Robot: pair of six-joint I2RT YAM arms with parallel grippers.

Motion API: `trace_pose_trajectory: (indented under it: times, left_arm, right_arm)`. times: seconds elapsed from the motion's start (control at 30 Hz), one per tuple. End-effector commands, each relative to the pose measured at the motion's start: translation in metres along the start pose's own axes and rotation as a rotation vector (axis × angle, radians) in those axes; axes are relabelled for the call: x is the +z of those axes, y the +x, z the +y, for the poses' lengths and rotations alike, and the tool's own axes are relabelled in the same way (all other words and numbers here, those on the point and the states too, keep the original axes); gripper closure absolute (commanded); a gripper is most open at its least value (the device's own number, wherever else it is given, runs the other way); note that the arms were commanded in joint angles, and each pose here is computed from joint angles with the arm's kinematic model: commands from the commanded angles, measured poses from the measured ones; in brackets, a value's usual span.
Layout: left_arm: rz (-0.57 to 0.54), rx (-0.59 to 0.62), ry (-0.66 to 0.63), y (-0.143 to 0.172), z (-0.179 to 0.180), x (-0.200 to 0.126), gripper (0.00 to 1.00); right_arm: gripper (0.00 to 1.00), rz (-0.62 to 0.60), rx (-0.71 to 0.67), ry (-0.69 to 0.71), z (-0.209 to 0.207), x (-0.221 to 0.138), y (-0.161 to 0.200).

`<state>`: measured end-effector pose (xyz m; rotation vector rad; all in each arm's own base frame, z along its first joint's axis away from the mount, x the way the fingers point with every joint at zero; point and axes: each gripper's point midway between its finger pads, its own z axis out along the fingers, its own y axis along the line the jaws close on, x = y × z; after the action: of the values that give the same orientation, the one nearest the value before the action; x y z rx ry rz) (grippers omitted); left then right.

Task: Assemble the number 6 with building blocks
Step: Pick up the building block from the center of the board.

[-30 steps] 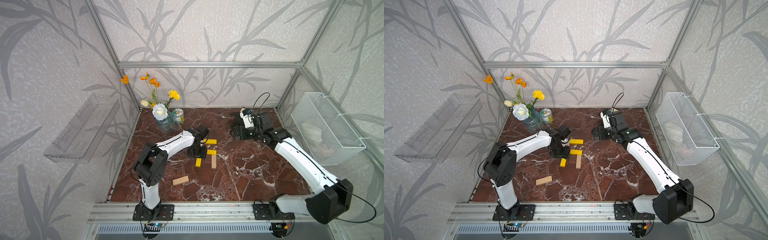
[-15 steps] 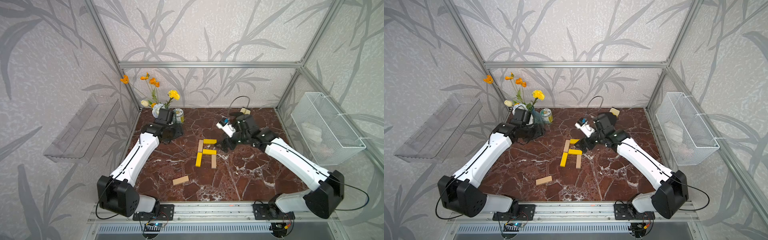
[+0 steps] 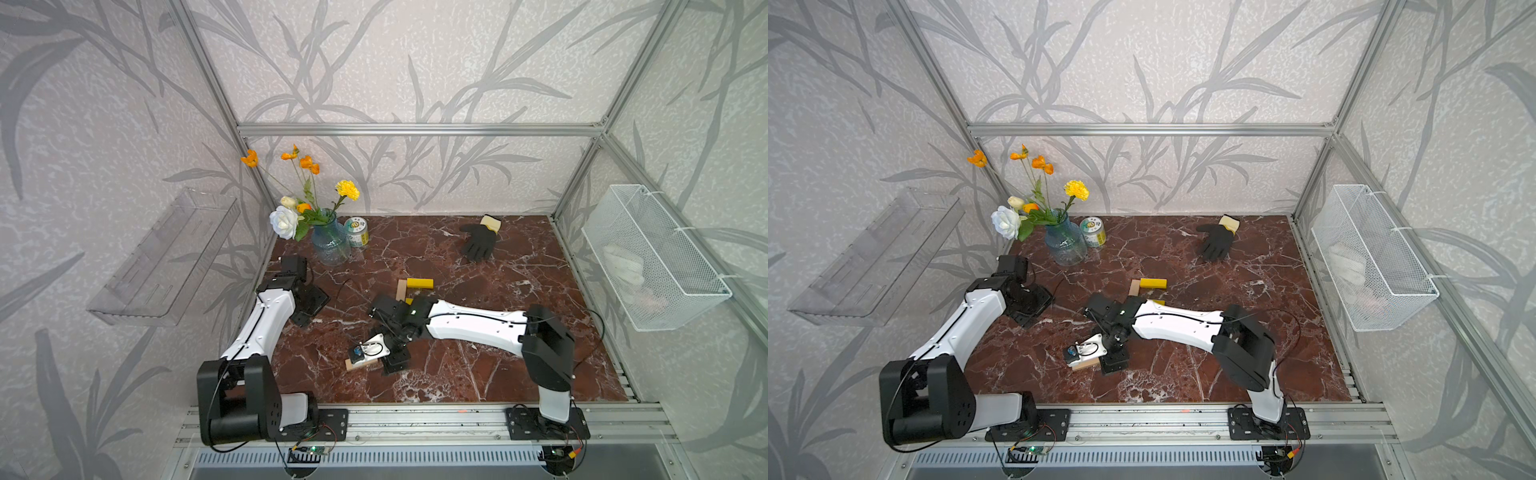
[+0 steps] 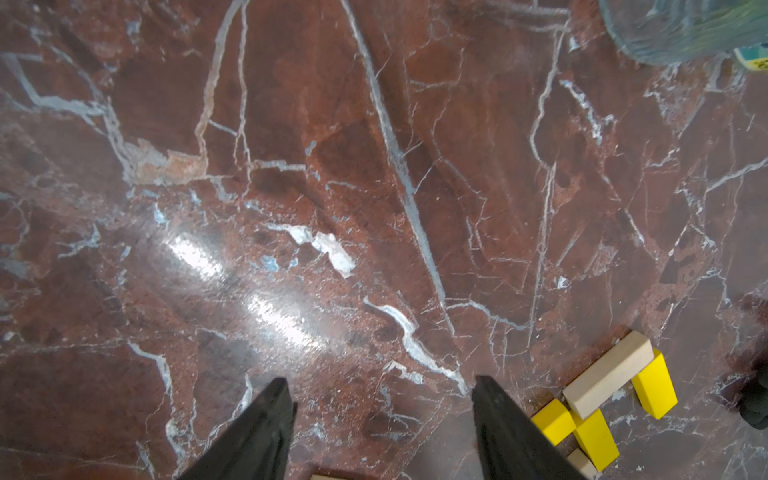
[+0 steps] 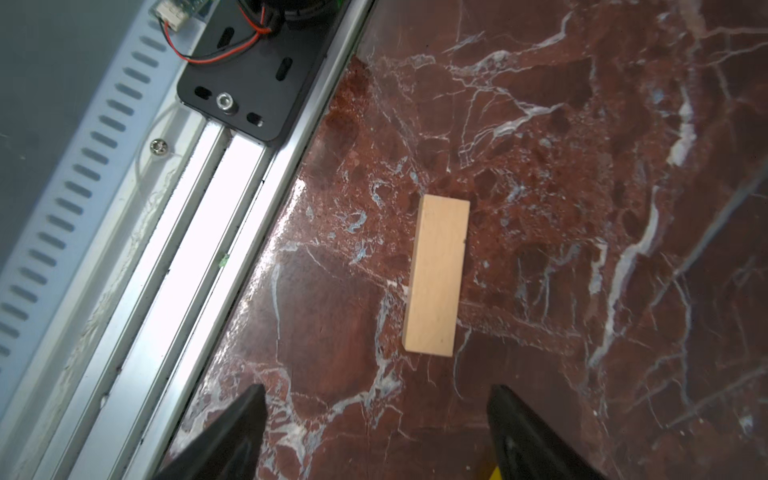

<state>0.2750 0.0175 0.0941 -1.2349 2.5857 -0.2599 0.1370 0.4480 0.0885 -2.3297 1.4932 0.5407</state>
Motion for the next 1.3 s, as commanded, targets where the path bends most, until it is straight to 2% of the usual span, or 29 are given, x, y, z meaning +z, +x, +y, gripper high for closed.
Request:
trace_pose_trajectory:
  times: [0.0, 0.37, 0.67, 0.9, 0.97, 1.03, 1.17, 1.27]
  left_arm:
    - [-0.021, -0.016, -0.05, -0.001, 0.02, -0.006, 0.3]
    - [-0.003, -0.048, -0.067, 0.001, 0.041, 0.0, 0.3]
    - [-0.008, -0.038, -0.052, -0.003, 0.042, -0.001, 0.3]
    - [0.012, -0.042, -0.046, 0.002, 0.045, 0.002, 0.3]
    - [0.008, -0.041, -0.042, 0.002, 0.045, 0.002, 0.3]
    - [0.009, -0.045, -0.04, 0.003, 0.046, 0.003, 0.3]
    - [0.019, -0.051, -0.038, 0.009, 0.049, 0.006, 0.3]
    - [0.014, -0.056, -0.031, 0.011, 0.05, 0.006, 0.3]
  right_arm:
    - [0.22, 0.074, 0.052, 0.018, -0.009, 0.007, 0.0]
    - [0.3, 0.169, 0.132, 0.08, -0.019, 0.047, 0.011]
    - [0.3, 0.175, 0.152, 0.104, -0.031, 0.062, 0.007]
    - [0.31, 0.249, 0.169, 0.071, -0.026, 0.075, 0.022]
    - [0.39, 0.279, 0.175, 0.056, -0.021, 0.078, 0.032]
    - [0.57, 0.303, 0.18, 0.045, -0.015, 0.08, 0.041]
    - [0.65, 0.319, 0.188, 0.045, -0.007, 0.079, 0.051]
    - [0.79, 0.312, 0.195, 0.072, -0.008, 0.073, 0.053]
